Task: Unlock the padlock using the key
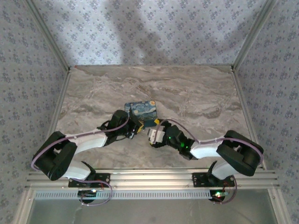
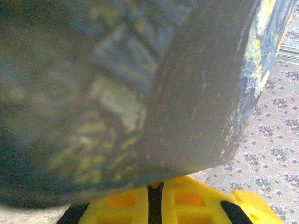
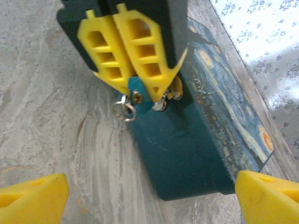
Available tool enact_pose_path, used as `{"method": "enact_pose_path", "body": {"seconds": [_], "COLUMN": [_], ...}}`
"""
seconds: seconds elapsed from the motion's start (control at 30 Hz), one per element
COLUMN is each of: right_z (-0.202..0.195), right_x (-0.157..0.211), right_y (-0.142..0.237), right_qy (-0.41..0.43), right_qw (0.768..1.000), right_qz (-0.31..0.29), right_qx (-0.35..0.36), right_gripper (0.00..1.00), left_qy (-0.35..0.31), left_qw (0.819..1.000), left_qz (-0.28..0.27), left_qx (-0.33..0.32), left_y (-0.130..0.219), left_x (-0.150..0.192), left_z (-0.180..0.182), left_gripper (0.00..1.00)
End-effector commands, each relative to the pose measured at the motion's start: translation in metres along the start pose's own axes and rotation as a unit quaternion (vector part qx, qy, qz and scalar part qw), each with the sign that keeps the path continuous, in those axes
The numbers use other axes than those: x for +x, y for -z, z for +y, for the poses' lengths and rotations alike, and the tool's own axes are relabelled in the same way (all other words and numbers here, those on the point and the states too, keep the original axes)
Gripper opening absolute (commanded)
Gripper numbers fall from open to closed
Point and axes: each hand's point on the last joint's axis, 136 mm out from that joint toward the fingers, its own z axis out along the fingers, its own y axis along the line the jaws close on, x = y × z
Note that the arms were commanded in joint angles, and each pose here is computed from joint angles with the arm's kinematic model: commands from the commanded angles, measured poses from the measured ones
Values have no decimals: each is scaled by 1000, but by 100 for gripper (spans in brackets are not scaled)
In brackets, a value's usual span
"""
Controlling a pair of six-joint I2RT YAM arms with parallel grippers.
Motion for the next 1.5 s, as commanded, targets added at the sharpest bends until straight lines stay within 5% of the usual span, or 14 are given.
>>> {"method": "enact_pose_path", "body": {"seconds": [0.0, 0.47, 0.9, 1.47], "right_z": [-5, 3, 7, 9], "right_x": [-17, -37, -39, -36], "right_y": [-3, -24, -31, -33], "right_qy": [-6, 8, -10, -22], "right_qw": [999, 998, 998, 999], "right_qz": [-41, -63, -60, -49], "right_qx": [0, -1, -6, 2], "right_gripper": [93, 84, 45, 17], "left_qy": [-1, -2, -1, 1], "left_qw": [1000, 1000, 1000, 1000], "left_qz": [6, 7, 8, 9], "left_qx": [26, 26, 24, 20], "left_y": [6, 6, 6, 4], "left_x": [5, 5, 6, 5], "left_z": [-23, -23, -21, -18], "left_gripper": [0, 0, 0, 0]}}
